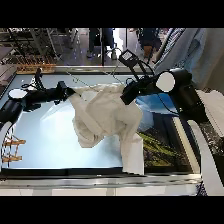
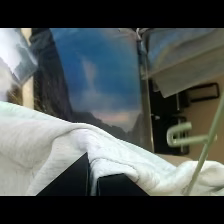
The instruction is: Fold the clothes and pants, and hang the long-sleeved shirts on hangers.
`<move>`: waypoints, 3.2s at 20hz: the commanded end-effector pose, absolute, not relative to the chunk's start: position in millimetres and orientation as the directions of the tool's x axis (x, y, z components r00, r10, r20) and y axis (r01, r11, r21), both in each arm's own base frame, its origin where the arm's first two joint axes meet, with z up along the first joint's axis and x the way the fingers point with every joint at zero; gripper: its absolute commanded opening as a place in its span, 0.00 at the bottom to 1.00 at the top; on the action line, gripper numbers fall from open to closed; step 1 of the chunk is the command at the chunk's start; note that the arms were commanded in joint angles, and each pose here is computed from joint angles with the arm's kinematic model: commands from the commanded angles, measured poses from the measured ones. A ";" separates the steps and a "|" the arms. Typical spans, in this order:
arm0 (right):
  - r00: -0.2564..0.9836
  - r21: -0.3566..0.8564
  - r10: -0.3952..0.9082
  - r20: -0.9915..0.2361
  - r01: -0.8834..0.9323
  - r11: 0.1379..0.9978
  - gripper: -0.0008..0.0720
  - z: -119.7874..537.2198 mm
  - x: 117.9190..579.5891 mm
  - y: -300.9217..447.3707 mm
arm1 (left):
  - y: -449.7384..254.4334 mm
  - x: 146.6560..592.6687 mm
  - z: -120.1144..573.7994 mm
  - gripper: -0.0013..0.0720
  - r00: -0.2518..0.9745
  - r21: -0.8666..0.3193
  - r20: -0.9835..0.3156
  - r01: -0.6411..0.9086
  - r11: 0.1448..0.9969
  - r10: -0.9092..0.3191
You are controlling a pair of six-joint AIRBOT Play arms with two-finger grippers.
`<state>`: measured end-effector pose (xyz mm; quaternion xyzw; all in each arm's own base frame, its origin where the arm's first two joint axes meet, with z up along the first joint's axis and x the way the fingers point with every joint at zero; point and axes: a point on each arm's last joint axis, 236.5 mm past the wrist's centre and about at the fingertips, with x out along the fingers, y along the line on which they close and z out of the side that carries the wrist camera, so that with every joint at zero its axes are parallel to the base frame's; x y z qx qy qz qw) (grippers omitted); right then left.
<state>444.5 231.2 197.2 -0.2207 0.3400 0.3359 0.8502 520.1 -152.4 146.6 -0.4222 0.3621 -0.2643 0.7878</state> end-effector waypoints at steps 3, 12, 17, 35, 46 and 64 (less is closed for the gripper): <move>0.515 -0.165 0.463 -0.722 -0.777 0.607 0.06 198.3 438.0 240.3 | -134.3 534.6 145.6 0.03 0.621 -0.903 -0.297 0.065 0.425 -0.725; 0.538 -0.320 0.315 -0.782 -0.780 0.538 0.06 184.0 443.7 205.4 | -106.3 540.0 156.5 0.03 0.646 -0.908 -0.282 0.059 0.415 -0.709; 0.570 -0.471 0.280 -0.772 -0.810 0.351 0.06 184.3 453.1 198.0 | -98.8 525.1 178.0 0.03 0.594 -0.907 -0.265 0.114 0.405 -0.760; 0.551 -0.534 -0.034 -0.834 -0.788 0.305 0.06 79.6 495.4 145.1 | -129.9 477.9 199.1 0.03 0.396 -0.916 -0.191 0.256 0.308 -0.898; 0.552 -0.319 0.104 -0.827 -0.614 0.722 0.06 102.3 487.1 185.5 | -194.9 419.5 218.8 0.83 0.148 -0.883 -0.153 0.423 0.203 -0.977; 0.659 -0.027 -0.465 -0.591 0.559 0.828 0.06 335.6 387.5 -107.8 | -15.1 347.1 262.6 0.57 0.709 -0.069 -0.691 0.128 0.989 -0.140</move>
